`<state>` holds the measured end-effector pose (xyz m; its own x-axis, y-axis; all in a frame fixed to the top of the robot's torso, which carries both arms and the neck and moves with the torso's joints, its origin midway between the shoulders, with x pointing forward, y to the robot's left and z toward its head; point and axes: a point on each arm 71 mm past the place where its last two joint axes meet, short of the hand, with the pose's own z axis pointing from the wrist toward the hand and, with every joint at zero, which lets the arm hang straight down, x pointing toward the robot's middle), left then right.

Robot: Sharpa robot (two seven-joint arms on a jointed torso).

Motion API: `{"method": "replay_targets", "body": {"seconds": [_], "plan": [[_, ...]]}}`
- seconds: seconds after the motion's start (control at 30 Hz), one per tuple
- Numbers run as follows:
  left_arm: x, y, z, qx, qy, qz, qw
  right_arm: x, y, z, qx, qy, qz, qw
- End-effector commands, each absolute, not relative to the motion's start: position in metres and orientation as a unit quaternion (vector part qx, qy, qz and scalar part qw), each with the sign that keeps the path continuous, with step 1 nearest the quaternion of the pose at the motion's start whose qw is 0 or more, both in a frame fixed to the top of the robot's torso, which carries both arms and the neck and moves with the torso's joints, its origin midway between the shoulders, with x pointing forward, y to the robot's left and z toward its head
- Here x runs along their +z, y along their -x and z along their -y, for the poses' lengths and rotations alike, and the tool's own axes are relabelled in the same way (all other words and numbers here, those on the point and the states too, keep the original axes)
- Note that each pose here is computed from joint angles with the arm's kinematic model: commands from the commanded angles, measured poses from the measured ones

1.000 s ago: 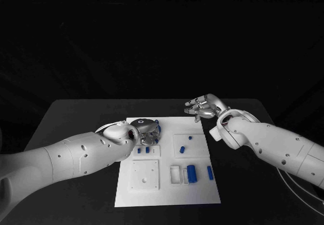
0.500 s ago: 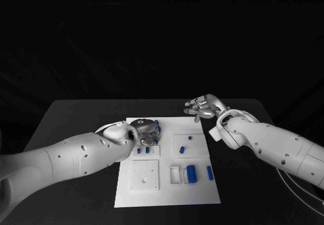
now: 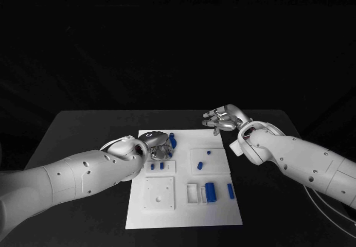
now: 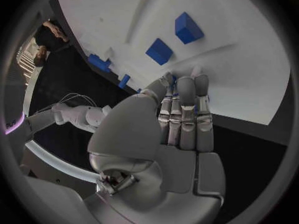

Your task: Assemble the parts on the task board

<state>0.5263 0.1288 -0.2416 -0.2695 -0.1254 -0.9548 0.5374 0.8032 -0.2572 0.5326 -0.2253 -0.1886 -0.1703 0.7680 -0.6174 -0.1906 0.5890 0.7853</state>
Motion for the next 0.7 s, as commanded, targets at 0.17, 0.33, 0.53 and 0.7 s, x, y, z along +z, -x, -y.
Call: {"method": "replay_targets", "body": {"seconds": [0.17,0.33,0.53,0.7], "plan": [[-0.229,-0.528,-0.134,-0.319,-0.074,-0.740,0.587,-0.188,-0.532,0.225,0.400,-0.218,-0.652,0.605],[-0.221,-0.527,-0.144,-0.334,-0.034,-0.750,0.570,-0.188,-0.532,0.226,0.399,-0.219,-0.653,0.606],[-0.213,-0.522,-0.159,-0.338,-0.016,-0.757,0.559,-0.188,-0.532,0.228,0.397,-0.219,-0.653,0.607],[-0.209,-0.519,-0.174,-0.333,-0.010,-0.763,0.553,-0.188,-0.533,0.229,0.396,-0.220,-0.653,0.607]]}}
